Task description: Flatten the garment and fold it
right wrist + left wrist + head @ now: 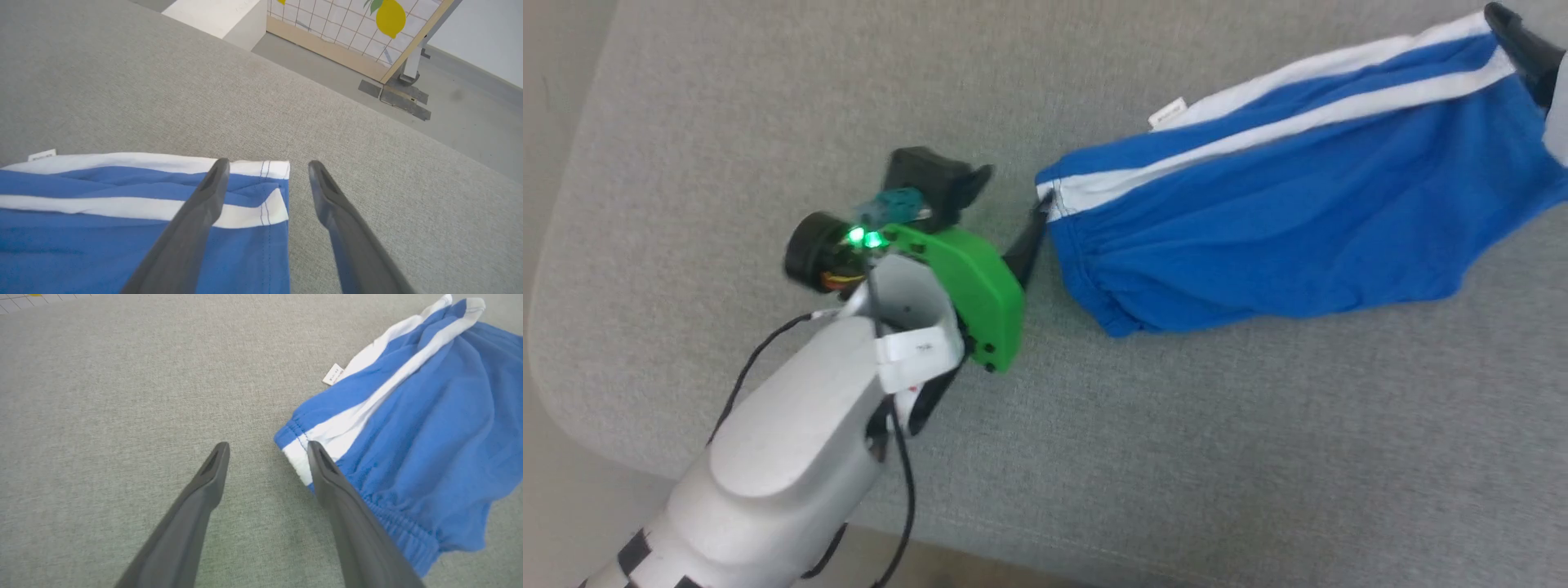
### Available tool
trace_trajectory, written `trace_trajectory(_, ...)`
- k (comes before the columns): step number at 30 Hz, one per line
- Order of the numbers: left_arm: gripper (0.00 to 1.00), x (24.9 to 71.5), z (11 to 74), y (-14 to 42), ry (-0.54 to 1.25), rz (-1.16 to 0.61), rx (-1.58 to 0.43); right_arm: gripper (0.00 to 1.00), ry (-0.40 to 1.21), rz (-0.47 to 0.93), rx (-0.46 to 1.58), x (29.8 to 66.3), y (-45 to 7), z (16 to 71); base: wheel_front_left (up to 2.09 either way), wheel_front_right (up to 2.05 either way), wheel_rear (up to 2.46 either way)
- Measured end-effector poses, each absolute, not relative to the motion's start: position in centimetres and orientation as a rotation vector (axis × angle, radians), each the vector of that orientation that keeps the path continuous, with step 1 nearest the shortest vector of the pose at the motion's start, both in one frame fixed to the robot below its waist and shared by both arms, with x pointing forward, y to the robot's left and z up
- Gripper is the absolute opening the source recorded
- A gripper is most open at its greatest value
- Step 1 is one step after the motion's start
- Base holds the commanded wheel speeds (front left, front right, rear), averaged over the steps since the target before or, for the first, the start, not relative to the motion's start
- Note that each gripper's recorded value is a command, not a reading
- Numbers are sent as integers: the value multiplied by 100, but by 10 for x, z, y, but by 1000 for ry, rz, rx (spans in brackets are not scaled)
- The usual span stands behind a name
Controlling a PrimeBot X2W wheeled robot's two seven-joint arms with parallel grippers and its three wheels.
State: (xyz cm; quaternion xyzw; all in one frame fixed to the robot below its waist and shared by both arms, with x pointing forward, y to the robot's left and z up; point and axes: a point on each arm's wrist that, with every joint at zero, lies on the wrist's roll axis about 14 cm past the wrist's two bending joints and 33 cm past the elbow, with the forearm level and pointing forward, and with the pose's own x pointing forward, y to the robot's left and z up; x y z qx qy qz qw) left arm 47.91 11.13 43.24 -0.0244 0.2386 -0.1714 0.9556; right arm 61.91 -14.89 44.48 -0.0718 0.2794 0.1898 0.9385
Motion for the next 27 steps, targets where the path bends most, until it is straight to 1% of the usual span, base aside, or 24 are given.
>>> trace_trajectory(8,100,474,485,154,283,-161,-106,100,344,402,-108,588,-155,503,0,0,0)
trace_trajectory(12,100,460,505,176,187,-84,-109,100,318,390,-93,567,-165,512,0,0,0)
trace_trajectory(16,100,443,519,195,97,-14,-78,100,342,360,-73,550,-176,508,0,0,0)
trace_trajectory(20,100,421,522,210,43,53,-57,100,431,312,-31,539,-187,490,0,0,0)
trace_trajectory(27,100,388,512,225,21,124,17,100,582,265,79,537,-181,455,0,0,0)
